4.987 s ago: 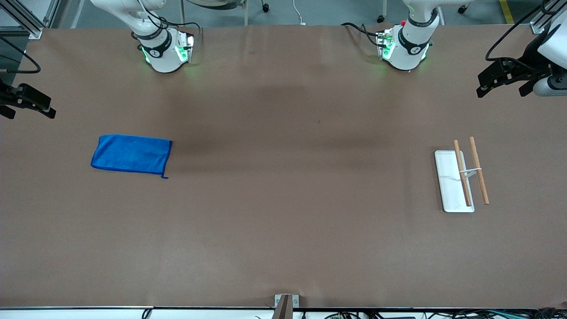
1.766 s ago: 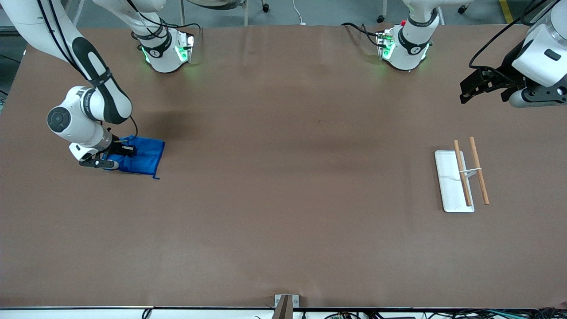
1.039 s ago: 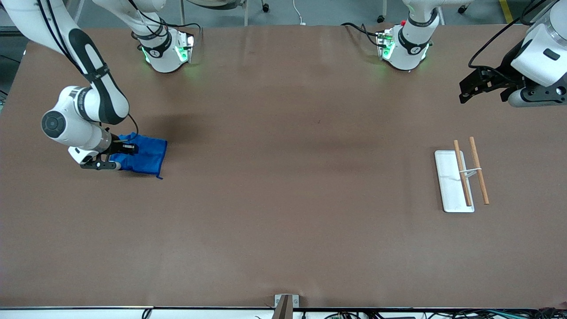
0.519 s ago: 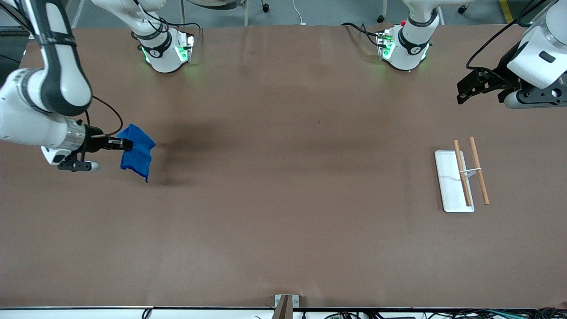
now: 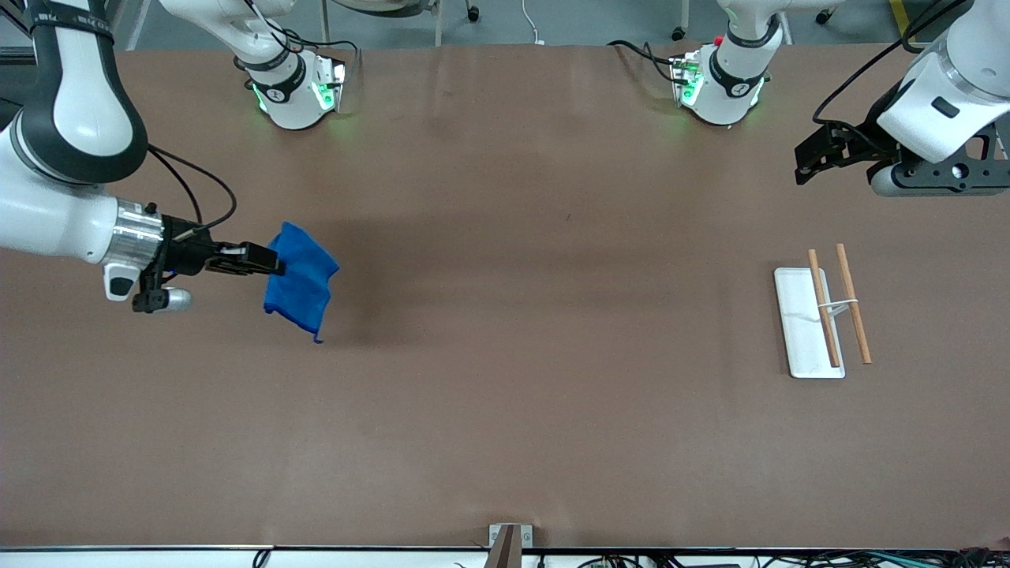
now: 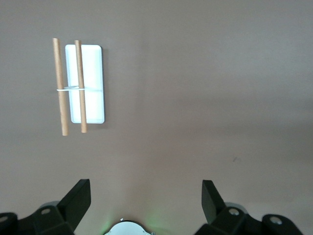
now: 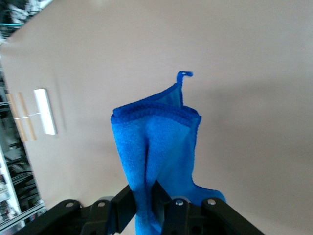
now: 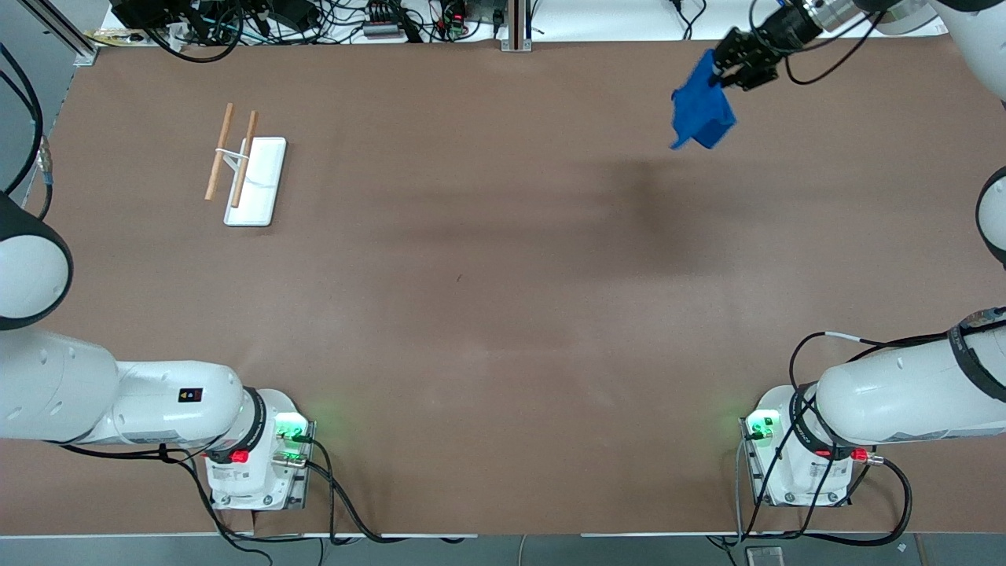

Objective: Right arm passes towel to left arm to hang
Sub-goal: 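Lift the towel with the right gripper while the left gripper approaches, then grasp the towel's hanging edge with the left gripper beside the right gripper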

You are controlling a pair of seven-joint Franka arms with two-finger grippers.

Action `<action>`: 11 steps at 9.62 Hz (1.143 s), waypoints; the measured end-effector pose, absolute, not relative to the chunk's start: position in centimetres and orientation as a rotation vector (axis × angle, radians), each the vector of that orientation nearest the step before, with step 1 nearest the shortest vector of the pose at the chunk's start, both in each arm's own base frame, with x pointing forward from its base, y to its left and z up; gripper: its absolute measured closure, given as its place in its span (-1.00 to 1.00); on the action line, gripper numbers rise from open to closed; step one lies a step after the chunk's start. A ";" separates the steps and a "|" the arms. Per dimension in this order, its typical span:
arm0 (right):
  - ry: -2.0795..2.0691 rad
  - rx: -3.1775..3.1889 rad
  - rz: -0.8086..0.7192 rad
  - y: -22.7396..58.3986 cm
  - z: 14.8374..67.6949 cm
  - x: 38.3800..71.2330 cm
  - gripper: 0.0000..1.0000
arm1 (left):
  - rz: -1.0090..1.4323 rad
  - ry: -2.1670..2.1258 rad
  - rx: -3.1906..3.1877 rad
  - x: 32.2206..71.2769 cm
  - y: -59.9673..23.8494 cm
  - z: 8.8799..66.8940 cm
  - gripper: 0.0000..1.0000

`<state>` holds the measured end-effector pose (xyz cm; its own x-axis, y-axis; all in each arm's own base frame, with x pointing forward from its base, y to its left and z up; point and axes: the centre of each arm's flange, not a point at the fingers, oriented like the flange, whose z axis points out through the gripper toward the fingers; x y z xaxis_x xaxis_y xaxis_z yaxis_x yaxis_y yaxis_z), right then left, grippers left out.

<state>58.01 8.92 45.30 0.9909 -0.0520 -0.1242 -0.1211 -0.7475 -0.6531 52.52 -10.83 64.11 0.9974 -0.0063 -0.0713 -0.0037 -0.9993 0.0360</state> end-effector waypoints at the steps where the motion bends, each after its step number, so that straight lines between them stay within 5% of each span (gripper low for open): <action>1: 0.121 -2.345 0.121 10.8 46.1 58.1 0.69 | -0.128 -0.024 3.095 52.8 -10.9 63.6 -1.00; 8: 0.190 -1.821 0.185 22.4 49.7 57.0 0.69 | -0.304 -0.123 2.408 55.7 -15.5 61.0 -1.00; 11: 0.237 -1.636 0.224 27.2 50.6 56.1 0.69 | -0.314 -0.197 1.996 59.3 -15.1 54.9 -1.00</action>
<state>56.10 27.22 50.63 0.9581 -0.0187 -0.2859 -0.2865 -0.0749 -0.9551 59.32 -15.15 54.86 0.9518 -0.2766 -0.1324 0.0006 -0.4300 0.9029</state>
